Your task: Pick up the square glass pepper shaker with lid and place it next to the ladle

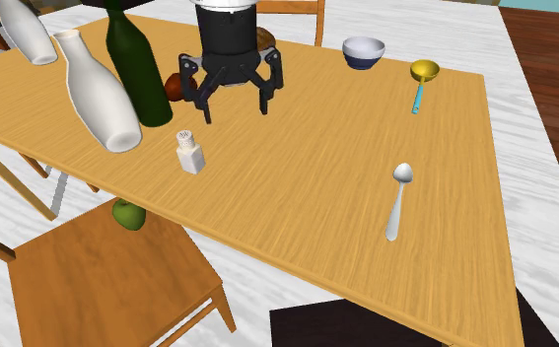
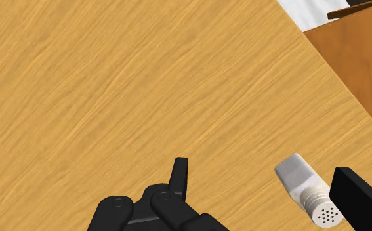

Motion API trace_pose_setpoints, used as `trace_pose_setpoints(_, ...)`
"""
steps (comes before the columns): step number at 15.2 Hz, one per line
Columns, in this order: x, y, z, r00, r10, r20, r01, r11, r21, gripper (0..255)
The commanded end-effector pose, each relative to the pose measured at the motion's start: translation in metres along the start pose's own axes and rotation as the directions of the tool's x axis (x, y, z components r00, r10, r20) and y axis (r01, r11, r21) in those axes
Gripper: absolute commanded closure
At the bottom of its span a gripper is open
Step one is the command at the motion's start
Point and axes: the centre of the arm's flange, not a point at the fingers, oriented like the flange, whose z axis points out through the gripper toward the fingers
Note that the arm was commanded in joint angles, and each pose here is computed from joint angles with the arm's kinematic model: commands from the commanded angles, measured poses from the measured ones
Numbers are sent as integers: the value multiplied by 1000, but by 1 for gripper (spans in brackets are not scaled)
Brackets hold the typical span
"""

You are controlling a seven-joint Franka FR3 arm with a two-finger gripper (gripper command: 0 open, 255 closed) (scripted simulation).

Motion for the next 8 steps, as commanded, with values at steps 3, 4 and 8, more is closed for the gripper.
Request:
trace_pose_setpoints(3,32,-38,18,1000,-6,-9,6,1000,-4,0)
trace_pose_setpoints(4,40,-47,24,1000,-8,-11,8,1000,-5,0)
trace_pose_setpoints(8,72,-83,44,1000,-15,-20,14,1000,-10,0)
